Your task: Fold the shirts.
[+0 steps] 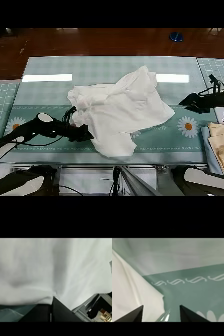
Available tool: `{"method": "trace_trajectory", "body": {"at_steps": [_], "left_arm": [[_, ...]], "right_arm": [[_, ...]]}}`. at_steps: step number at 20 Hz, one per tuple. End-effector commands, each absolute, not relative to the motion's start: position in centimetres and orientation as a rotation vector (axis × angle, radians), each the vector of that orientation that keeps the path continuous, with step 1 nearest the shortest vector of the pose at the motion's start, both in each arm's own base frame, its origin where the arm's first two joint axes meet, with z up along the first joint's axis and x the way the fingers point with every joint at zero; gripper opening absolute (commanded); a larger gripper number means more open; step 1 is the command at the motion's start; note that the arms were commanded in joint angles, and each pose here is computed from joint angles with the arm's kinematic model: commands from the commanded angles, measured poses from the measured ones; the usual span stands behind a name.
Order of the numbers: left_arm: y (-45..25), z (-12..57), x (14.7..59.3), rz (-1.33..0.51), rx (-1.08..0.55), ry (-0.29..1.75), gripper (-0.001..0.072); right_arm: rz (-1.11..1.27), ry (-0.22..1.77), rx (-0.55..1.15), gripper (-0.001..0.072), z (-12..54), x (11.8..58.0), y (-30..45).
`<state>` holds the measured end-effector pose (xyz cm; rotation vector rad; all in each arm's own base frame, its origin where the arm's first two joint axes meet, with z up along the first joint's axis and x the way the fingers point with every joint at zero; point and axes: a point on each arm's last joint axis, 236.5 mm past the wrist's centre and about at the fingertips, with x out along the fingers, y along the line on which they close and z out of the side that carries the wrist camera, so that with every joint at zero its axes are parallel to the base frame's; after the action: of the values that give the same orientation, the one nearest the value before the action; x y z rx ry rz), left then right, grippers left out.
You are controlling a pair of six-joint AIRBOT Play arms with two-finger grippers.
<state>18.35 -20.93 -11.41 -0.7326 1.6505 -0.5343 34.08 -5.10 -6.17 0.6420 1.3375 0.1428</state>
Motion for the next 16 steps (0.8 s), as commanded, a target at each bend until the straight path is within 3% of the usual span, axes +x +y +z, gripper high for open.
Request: {"method": "trace_trajectory", "body": {"at_steps": [1,6,7,8,9,13,16], "left_arm": [[-21.2,-11.1,18.0,-0.559,-0.735,1.661,0.0022],[-21.2,-11.0,18.0,-0.572,-0.725,1.655,0.0022],[-21.2,-10.9,18.1,-0.574,-0.725,1.652,0.0022],[-21.4,-10.7,18.3,-0.584,-0.725,1.643,0.0022],[-21.5,-10.4,18.5,-0.601,-0.718,1.633,0.0022],[-21.8,-4.2,23.0,-0.732,-0.69,1.457,0.0021],[-18.8,9.7,30.0,-0.778,-0.607,1.029,0.002]], "right_arm": [[0.228,1.407,0.735,0.0547,-8.0,33.3,-3.0],[0.235,1.407,0.861,0.0563,-10.3,32.1,-0.6],[0.219,1.385,0.877,0.0464,-10.6,32.5,-0.4],[0.211,1.361,0.884,0.0282,-10.7,33.2,-0.1],[0.209,1.34,0.886,0.0048,-10.6,33.8,0.3],[0.392,1.154,0.968,0.0018,-4.4,36.8,2.9],[0.53,0.922,0.839,0.0017,6.7,38.4,3.7]]}}
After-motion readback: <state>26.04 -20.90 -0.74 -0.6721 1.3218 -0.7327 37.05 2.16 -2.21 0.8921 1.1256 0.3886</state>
